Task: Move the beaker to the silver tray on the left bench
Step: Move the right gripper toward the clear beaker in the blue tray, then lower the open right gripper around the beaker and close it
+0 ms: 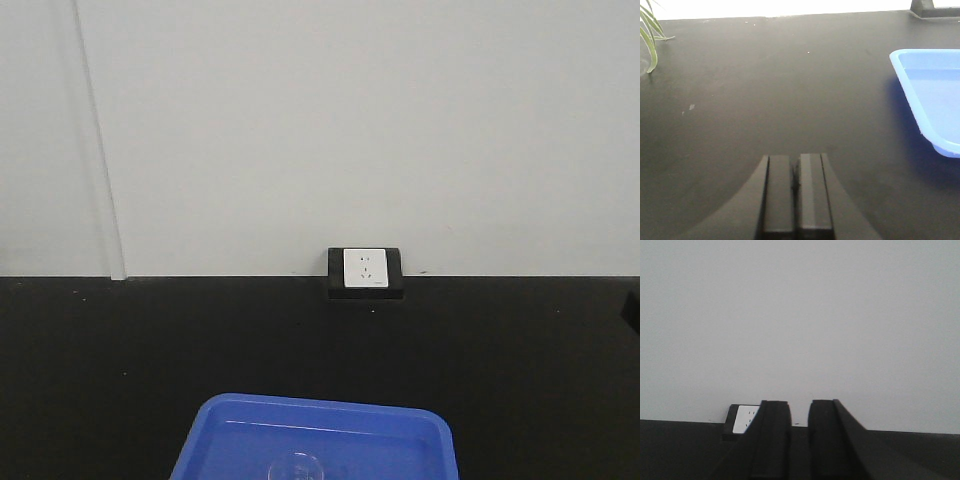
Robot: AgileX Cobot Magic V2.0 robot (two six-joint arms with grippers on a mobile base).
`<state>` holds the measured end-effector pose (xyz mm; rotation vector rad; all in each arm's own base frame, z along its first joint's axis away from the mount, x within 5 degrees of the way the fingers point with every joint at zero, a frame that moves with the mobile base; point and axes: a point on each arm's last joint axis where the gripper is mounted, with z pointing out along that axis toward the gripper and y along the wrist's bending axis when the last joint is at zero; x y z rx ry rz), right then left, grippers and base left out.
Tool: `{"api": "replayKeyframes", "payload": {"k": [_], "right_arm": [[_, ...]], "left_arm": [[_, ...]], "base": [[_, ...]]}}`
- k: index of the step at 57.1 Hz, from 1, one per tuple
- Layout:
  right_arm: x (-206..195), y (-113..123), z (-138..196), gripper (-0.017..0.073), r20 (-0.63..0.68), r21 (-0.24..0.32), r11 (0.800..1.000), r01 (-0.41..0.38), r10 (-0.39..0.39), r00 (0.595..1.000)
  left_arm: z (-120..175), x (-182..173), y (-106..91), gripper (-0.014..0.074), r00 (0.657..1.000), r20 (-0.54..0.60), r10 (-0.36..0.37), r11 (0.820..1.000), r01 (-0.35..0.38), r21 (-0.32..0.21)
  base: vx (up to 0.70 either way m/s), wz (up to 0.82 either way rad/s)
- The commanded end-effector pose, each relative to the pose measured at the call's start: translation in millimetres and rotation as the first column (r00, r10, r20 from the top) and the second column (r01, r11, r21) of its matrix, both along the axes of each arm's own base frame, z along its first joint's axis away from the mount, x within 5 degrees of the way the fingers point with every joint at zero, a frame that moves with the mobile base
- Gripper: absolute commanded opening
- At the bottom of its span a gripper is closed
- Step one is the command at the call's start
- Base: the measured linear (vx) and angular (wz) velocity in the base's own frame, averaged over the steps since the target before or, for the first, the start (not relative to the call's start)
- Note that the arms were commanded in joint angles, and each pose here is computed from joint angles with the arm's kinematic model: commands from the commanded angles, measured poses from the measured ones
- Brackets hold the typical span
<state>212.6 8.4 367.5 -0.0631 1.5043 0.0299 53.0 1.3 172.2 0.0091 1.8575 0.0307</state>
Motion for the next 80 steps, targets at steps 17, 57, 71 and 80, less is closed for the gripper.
{"api": "replayKeyframes", "payload": {"k": [17,57,71,80], "right_arm": [[-5.3,0.7,28.6,0.0726,0.203,0.044,0.999,-0.026,0.017,0.979],[34.2,122.5,-142.6,0.0612,-0.248,-0.04,0.785,-0.618,0.592,0.767],[41.1,133.1,-199.1,0.0606,-0.295,0.065,0.74,-0.669,0.655,0.696],[55.2,147.7,-217.6,0.0603,-0.316,0.083,0.716,-0.694,0.679,0.663]], "left_arm": [[-1.7,1.4,-0.6,0.0001,0.998,0.066,-0.008,1.0,0.009,-0.002],[-1.7,1.4,-0.6,0.0001,0.998,0.066,-0.008,1.0,0.009,-0.002],[-1.7,1.4,-0.6,0.0001,0.998,0.066,-0.008,1.0,0.009,-0.002],[-1.7,1.4,-0.6,0.0001,0.998,0.066,-0.008,1.0,0.009,-0.002]], "base": [[0.0,0.0],[0.0,0.0],[0.0,0.0],[0.0,0.0]]}}
